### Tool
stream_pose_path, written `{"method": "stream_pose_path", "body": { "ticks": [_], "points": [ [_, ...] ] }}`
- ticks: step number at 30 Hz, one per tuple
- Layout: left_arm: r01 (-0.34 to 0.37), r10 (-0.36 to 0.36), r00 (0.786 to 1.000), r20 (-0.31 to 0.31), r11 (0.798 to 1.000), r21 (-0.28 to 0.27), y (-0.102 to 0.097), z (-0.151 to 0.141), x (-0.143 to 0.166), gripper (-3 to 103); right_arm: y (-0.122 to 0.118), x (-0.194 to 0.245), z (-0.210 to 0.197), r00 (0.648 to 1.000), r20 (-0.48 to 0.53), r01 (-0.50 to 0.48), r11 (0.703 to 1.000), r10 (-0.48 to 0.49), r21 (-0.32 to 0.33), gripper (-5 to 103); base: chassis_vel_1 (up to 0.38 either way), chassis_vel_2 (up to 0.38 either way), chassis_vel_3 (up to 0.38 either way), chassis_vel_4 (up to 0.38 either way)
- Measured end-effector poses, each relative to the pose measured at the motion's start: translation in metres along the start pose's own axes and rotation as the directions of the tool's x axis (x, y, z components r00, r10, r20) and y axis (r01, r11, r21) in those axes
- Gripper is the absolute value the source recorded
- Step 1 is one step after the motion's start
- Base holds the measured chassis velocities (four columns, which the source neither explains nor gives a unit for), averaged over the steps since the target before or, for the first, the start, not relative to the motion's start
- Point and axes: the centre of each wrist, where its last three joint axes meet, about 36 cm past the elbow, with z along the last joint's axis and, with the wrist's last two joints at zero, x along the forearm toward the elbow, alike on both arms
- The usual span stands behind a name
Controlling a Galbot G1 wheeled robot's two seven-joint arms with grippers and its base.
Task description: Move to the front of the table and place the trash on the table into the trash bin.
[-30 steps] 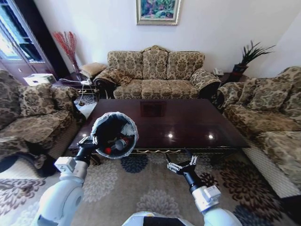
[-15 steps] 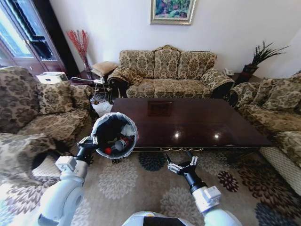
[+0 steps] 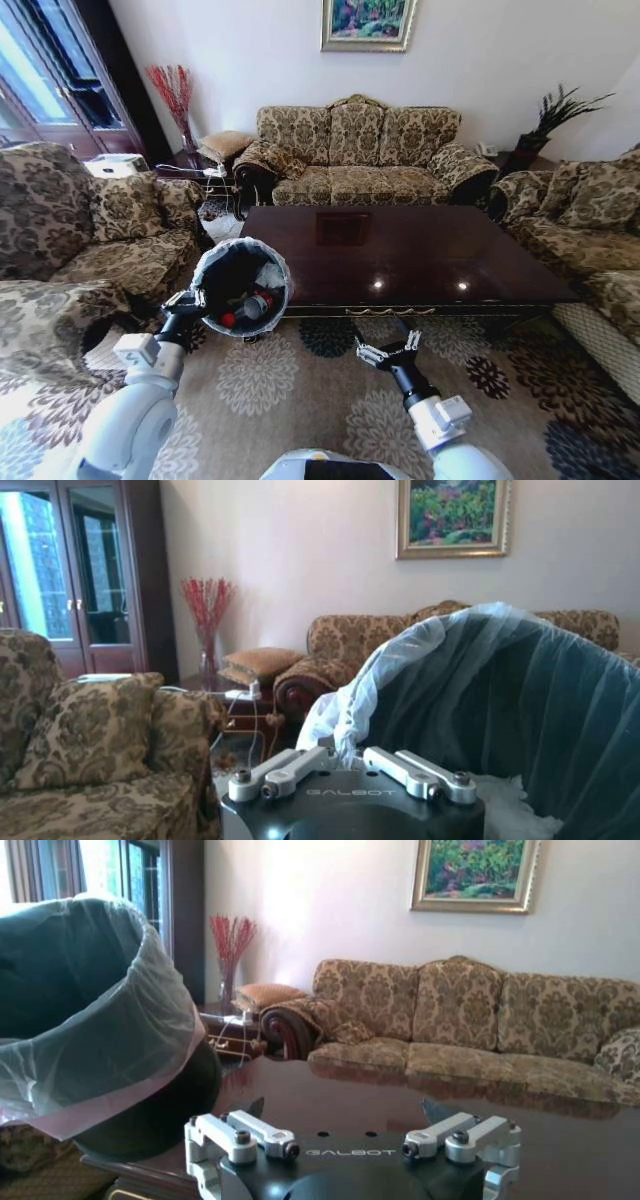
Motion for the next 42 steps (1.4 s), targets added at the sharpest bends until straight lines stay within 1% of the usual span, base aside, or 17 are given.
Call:
{"method": "stream_pose_path", "body": {
  "ticks": [26, 33, 42],
  "points": [
    [-0.011, 0.011, 1.000, 0.020, 1.000, -0.012, 0.002, 0.004, -0.010, 0, 0.002, -0.003, 0.003, 1.000, -0.016, 0.002, 1.000, -0.002, 0.010, 100, 0.024, 0.018, 0.014, 0.020],
    [-0.012, 0.012, 1.000, 0.019, 1.000, -0.010, 0.002, 0.004, -0.010, 0, 0.002, -0.003, 0.003, 1.000, -0.021, 0.002, 1.000, -0.002, 0.014, 100, 0.119, -0.104, -0.128, 0.146],
    [-0.009, 0.009, 1.000, 0.021, 1.000, -0.009, 0.003, 0.003, -0.008, 0, 0.004, -0.001, 0.003, 1.000, -0.025, 0.006, 1.000, -0.006, 0.016, 100, 0.239, -0.222, -0.252, 0.244]
  ]
}}
